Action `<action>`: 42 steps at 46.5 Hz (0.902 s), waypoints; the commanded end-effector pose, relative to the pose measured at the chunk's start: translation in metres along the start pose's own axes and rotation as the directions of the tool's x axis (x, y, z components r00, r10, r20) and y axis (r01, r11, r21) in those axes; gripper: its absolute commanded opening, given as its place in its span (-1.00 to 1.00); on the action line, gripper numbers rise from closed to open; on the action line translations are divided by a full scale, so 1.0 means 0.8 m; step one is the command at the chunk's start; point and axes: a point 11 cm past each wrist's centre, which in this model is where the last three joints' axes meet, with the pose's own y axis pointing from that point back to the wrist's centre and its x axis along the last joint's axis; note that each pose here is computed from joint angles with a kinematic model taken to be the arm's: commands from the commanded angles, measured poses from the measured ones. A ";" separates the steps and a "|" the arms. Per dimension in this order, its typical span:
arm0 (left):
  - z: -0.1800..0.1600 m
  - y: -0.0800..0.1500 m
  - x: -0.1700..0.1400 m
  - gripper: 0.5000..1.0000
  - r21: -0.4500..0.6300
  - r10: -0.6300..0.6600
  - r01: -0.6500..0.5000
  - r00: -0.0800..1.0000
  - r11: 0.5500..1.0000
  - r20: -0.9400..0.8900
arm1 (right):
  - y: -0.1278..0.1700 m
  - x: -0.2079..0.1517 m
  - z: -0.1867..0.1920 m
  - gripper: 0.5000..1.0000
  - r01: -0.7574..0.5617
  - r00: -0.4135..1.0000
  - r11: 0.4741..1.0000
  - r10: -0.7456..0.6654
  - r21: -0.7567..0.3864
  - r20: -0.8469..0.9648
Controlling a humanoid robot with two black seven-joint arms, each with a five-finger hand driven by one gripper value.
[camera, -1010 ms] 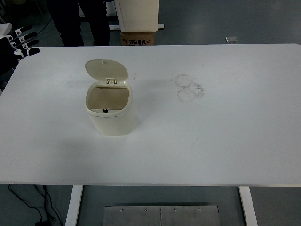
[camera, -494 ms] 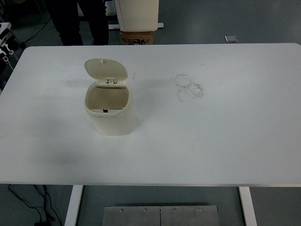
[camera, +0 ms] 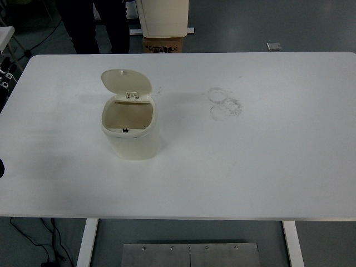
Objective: Open trash can
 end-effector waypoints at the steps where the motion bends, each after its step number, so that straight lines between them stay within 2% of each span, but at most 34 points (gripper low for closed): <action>1: -0.002 0.000 -0.001 1.00 -0.006 -0.003 0.003 1.000 1.000 -0.023 | 0.000 0.000 0.000 0.97 0.000 1.000 1.000 0.000 0.000 0.000; 16: 0.000 0.001 0.004 1.00 -0.017 0.015 -0.016 0.999 1.000 -0.035 | 0.000 0.000 0.000 0.97 0.000 1.000 1.000 0.000 0.000 0.000; 29: -0.018 0.006 0.014 1.00 0.003 0.051 -0.051 0.998 0.999 -0.041 | 0.000 0.000 0.000 0.97 0.000 1.000 1.000 0.000 0.000 0.000; 42: -0.033 0.003 0.005 1.00 0.030 0.046 -0.044 0.997 0.999 -0.056 | 0.000 0.000 0.000 0.97 0.000 1.000 1.000 0.000 0.000 0.000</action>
